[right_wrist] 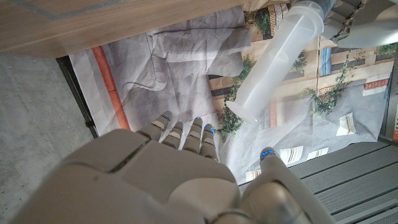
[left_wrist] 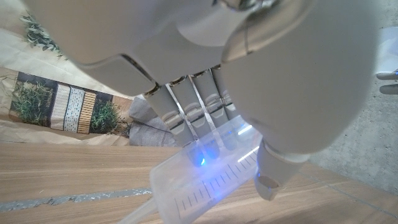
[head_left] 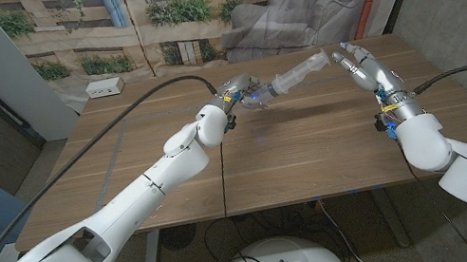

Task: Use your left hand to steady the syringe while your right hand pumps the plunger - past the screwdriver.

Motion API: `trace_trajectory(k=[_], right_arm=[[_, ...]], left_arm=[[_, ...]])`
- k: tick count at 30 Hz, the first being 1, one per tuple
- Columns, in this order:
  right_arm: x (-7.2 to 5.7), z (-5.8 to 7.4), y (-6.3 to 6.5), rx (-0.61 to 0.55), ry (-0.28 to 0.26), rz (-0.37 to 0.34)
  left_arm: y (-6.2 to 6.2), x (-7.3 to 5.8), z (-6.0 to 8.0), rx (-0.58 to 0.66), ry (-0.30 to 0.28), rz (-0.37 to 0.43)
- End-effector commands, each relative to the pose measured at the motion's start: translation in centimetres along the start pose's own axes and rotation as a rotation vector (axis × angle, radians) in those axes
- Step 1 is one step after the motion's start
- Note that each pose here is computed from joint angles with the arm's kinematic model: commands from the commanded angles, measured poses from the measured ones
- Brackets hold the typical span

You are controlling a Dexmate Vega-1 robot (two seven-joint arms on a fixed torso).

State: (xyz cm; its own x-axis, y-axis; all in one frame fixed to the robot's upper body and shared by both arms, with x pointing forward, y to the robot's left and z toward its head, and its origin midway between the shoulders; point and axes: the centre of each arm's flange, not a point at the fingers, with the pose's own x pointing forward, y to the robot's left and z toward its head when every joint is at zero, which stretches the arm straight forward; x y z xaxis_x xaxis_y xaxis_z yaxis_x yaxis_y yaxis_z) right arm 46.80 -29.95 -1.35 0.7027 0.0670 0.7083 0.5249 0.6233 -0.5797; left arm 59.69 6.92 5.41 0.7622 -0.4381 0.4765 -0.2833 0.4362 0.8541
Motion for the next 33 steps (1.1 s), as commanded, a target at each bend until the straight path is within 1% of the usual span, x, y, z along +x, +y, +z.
trace_trajectory(k=[1,5,9,17,25,33], right_arm=[[-0.1,0.2,0.4,-0.076,-0.028,0.010],[-0.1,0.6,0.7,-0.065,-0.032,0.009],[-0.1,1.0,0.7,-0.085,-0.049,0.015],[0.2,1.8,0.8,-0.096,-0.064,0.014],[0.3,2.2,0.9,-0.106,-0.065,0.028],[0.3,2.4,1.3,-0.109,-0.080,0.048]], left_arm=[[-0.5,0.5,0.1,-0.040,0.003,0.000],[-0.5,0.7,0.1,-0.043,-0.001,-0.001],[-0.6,0.9,0.0,-0.046,0.001,-0.003],[-0.8,0.9,0.0,-0.046,-0.001,-0.013],[-0.9,0.8,0.0,-0.047,-0.001,-0.014],[-1.0,0.7,0.0,-0.049,-0.001,-0.015]])
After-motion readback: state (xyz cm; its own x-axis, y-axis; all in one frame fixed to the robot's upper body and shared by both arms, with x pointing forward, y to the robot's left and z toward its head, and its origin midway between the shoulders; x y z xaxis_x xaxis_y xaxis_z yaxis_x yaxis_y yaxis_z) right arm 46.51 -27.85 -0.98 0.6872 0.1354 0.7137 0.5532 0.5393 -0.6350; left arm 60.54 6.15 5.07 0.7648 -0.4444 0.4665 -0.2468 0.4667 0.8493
